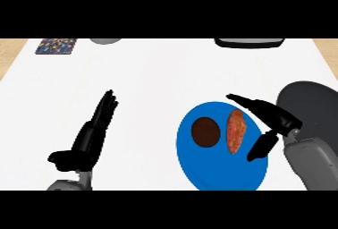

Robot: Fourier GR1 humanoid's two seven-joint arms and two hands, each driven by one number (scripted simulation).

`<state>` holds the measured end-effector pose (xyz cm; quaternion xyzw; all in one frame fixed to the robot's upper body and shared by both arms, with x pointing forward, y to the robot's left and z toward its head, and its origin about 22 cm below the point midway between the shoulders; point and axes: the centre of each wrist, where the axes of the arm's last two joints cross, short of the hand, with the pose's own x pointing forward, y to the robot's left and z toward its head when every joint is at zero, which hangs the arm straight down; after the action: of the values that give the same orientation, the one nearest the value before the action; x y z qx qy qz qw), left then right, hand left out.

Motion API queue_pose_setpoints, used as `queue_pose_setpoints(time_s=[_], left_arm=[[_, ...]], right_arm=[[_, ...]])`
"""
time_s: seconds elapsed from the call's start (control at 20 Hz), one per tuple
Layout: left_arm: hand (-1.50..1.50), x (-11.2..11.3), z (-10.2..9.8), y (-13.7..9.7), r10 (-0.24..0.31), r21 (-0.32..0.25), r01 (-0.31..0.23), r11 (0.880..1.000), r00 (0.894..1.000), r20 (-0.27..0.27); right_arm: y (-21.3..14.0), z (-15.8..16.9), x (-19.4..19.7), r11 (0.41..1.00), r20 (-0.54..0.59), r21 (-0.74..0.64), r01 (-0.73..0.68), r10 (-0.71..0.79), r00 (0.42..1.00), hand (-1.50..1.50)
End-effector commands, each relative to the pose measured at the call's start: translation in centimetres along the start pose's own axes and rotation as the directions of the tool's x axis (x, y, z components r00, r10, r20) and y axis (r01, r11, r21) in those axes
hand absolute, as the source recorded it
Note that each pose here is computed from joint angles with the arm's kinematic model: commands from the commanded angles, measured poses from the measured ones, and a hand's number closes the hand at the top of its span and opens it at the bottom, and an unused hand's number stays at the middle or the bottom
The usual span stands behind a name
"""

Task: Pick the sweet potato from the plate and place it in the pan

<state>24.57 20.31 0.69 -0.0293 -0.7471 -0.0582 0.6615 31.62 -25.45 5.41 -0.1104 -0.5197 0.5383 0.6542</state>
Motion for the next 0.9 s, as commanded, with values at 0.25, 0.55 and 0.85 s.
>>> queue_pose_setpoints(time_s=[0.25,0.55,0.85], left_arm=[[0.0,-0.8,0.1,-0.3,-0.007,0.008,0.007,1.0,1.0,-0.011],[0.0,0.0,0.7,0.3,-0.009,0.006,0.009,1.0,1.0,0.002],[0.0,-1.8,-0.3,-2.2,-0.004,-0.01,0.004,1.0,1.0,0.005]], right_arm=[[1.8,-2.0,-0.7,0.999,-0.047,0.048,-0.003,0.005,0.999,-1.5],[2.4,-2.7,-1.6,0.975,0.008,0.161,-0.15,0.151,0.989,1.5],[4.4,-4.8,-2.0,0.977,0.02,0.106,-0.185,0.184,0.983,1.5]])
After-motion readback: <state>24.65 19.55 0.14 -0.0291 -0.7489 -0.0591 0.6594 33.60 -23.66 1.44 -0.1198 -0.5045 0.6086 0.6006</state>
